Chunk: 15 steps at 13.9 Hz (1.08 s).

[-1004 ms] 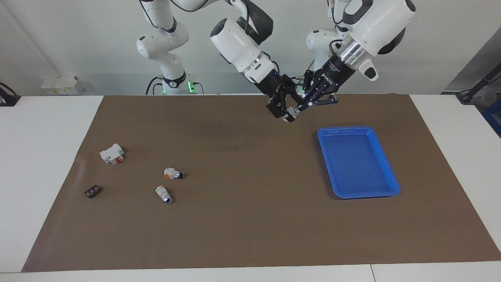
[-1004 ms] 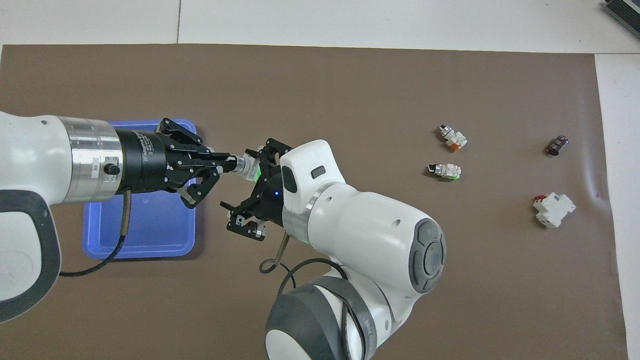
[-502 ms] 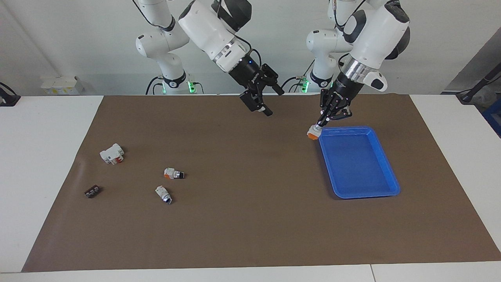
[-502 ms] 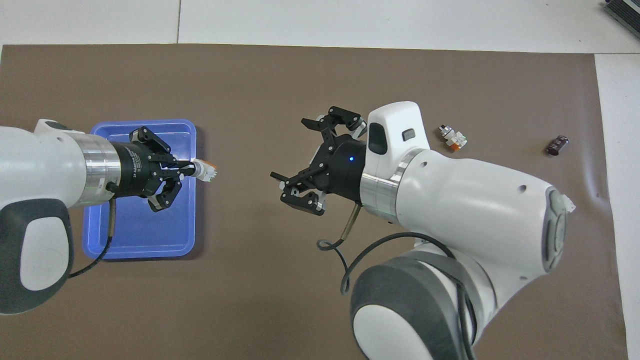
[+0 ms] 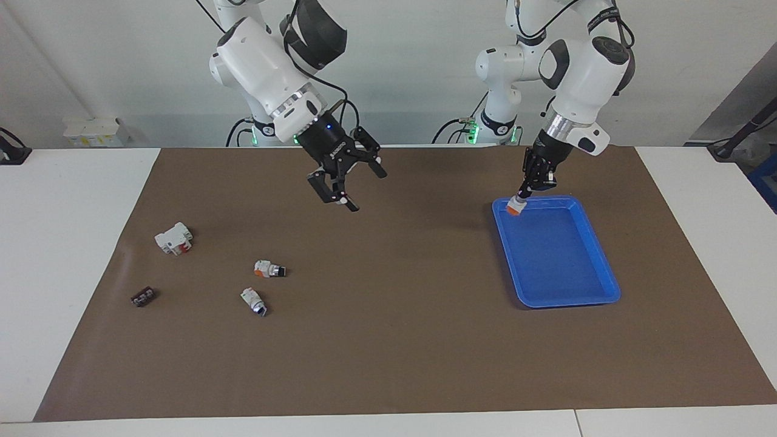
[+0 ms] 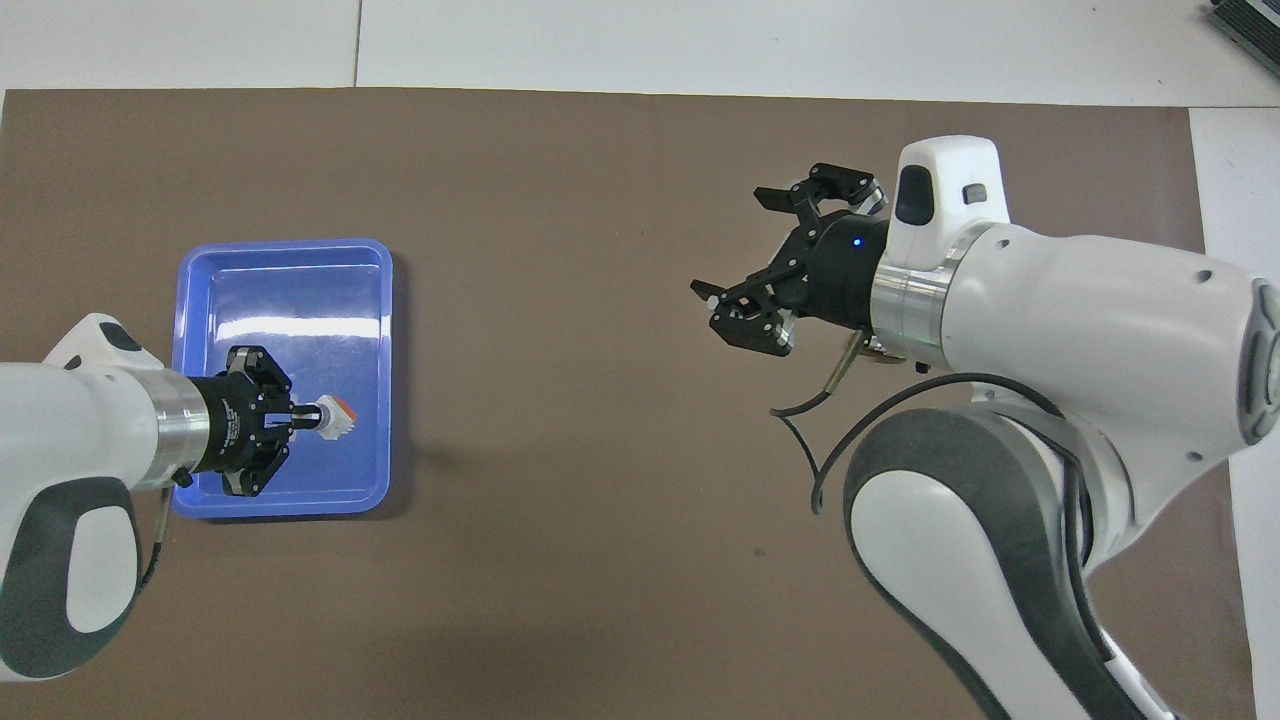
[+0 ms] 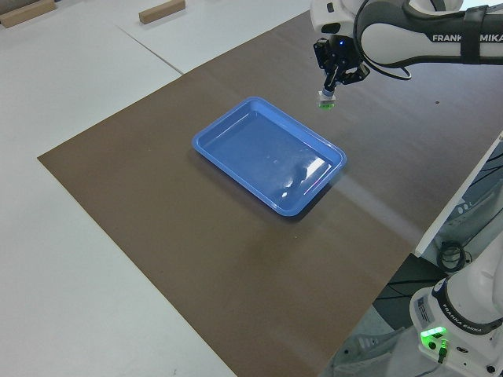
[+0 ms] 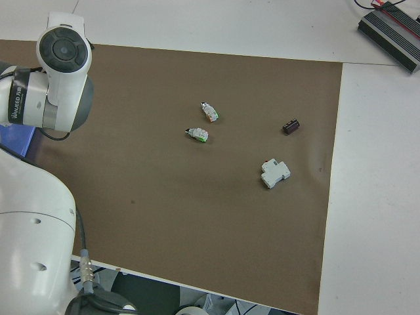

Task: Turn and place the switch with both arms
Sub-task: 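Lower the switch into the blue tray while the right gripper withdraws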

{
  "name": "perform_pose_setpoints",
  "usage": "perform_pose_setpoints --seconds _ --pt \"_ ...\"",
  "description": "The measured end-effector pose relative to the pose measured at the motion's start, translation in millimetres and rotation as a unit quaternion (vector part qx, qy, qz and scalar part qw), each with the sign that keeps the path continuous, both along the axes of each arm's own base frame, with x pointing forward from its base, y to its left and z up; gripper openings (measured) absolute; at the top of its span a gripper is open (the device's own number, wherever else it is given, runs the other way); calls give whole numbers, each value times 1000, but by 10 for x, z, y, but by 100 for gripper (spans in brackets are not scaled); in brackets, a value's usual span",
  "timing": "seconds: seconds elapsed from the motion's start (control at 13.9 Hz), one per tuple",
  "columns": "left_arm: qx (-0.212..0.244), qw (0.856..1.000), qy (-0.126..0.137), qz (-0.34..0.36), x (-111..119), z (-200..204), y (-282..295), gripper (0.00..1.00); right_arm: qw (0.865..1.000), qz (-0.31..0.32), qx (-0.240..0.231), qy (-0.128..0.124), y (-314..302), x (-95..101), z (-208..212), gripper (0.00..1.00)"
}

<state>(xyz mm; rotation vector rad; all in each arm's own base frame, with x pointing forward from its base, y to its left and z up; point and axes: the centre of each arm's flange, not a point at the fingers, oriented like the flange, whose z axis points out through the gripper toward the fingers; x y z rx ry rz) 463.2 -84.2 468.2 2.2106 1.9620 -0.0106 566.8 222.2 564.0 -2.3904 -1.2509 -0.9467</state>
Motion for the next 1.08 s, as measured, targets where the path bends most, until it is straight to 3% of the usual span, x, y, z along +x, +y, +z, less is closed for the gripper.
perform_pose_setpoints --seconds 0.14,0.43,0.65,0.93,1.08 --pt "11 999 5 -43 -73 -178 142 10 999 -18 -29 0 -264 88 -40 100" --pt "25 990 -2 -139 -108 -336 334 10 992 -74 -95 37 -661 172 -125 100" --pt "30 985 -10 -171 -79 -502 351 10 982 -137 -97 88 -835 173 -149 100" --pt "37 976 -33 -213 65 -756 347 10 965 -208 -123 106 -1223 232 -161 100" --pt "41 966 -37 -251 74 -777 341 27 950 -257 -121 132 -1461 241 -176 100"
